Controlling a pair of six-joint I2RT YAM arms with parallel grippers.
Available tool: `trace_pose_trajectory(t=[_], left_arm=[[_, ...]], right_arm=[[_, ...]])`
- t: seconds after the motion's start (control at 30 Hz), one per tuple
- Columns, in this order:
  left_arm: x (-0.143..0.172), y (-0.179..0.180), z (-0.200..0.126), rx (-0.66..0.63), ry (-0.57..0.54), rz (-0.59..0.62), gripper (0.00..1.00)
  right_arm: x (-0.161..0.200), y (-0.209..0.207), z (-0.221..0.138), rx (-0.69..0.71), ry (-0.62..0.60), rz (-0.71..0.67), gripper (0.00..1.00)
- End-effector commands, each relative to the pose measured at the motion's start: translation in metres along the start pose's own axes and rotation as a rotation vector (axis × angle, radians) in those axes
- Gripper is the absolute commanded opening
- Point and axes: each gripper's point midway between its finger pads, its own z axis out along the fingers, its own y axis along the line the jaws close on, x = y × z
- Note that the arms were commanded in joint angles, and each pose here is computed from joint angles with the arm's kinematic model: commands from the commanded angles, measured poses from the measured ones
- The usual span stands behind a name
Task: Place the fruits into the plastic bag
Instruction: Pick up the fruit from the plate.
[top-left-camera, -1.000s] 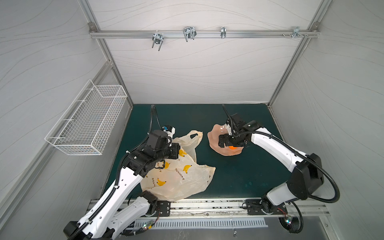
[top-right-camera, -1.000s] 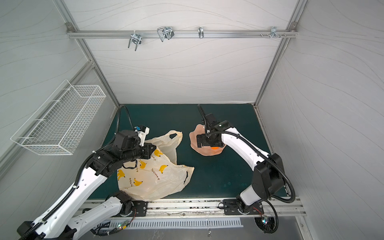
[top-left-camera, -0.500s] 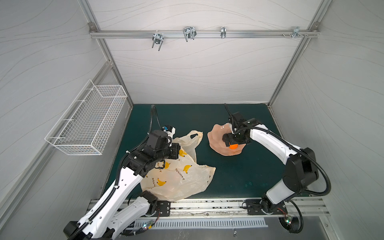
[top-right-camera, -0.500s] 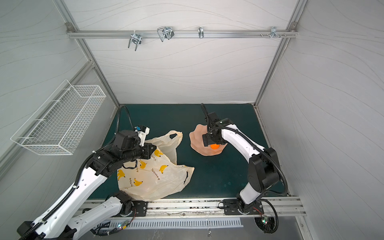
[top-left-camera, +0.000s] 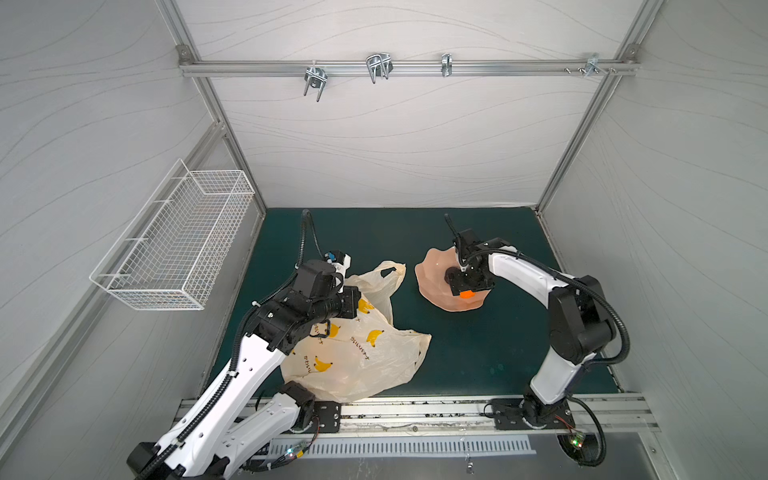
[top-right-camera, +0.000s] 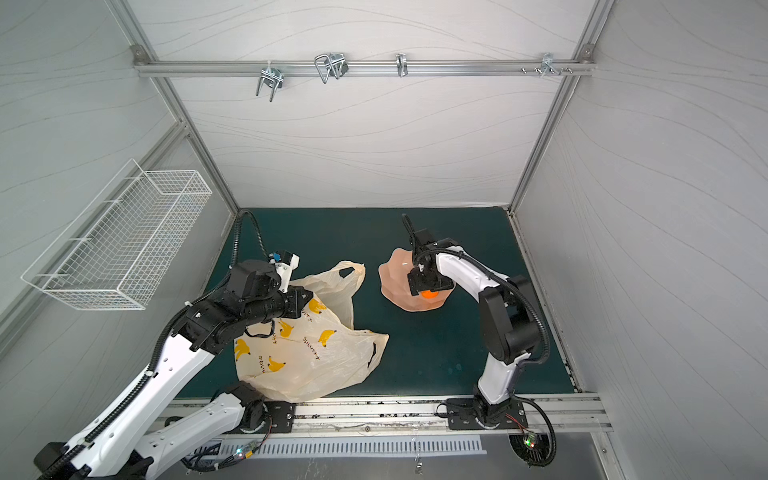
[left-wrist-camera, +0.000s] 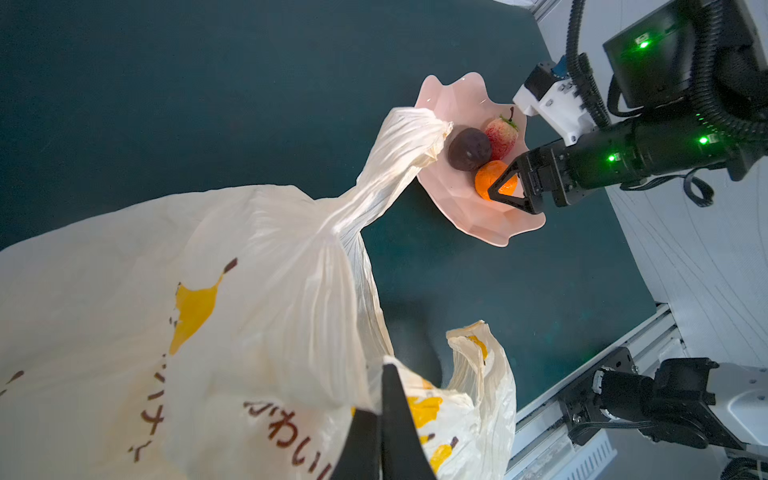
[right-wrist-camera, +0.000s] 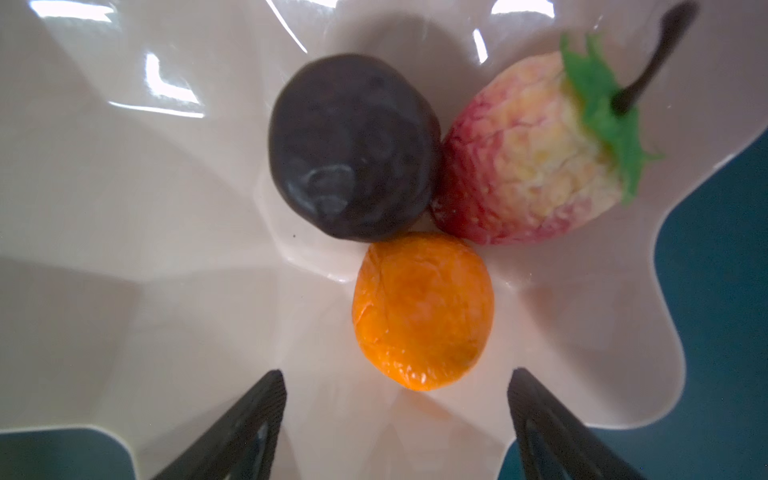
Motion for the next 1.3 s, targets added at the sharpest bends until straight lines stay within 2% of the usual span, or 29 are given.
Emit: trace_pose_trajectory(t=[0.0, 0.33, 0.77, 1.07, 1.27], left_arm=[[-0.010, -0.005, -0.007, 0.016, -0.034, -0.003, 0.00], [-0.009, -0.004, -0.006, 0.012, -0.031, -0.006, 0.00], [-0.009, -0.004, -0.006, 0.012, -0.033, -0.004, 0.00], [-0.009, -0.004, -0.005, 0.012, -0.030, 0.001, 0.00], [-0.011, -0.006, -0.004, 0.016, -0.031, 0.005, 0.00]], right_arm=[[0.001, -0.005, 0.012, 0.025, 0.017, -0.014, 0.85], [-0.006, -0.007, 0.029, 0.053, 0.023, -0.004, 0.81], [-0.013, -0.009, 0.039, 0.073, 0.024, 0.001, 0.68], [-0.014, -0.009, 0.029, 0.068, -0.001, 0.015, 0.51], [-0.016, -0.005, 0.012, 0.033, -0.041, 0.051, 0.49]])
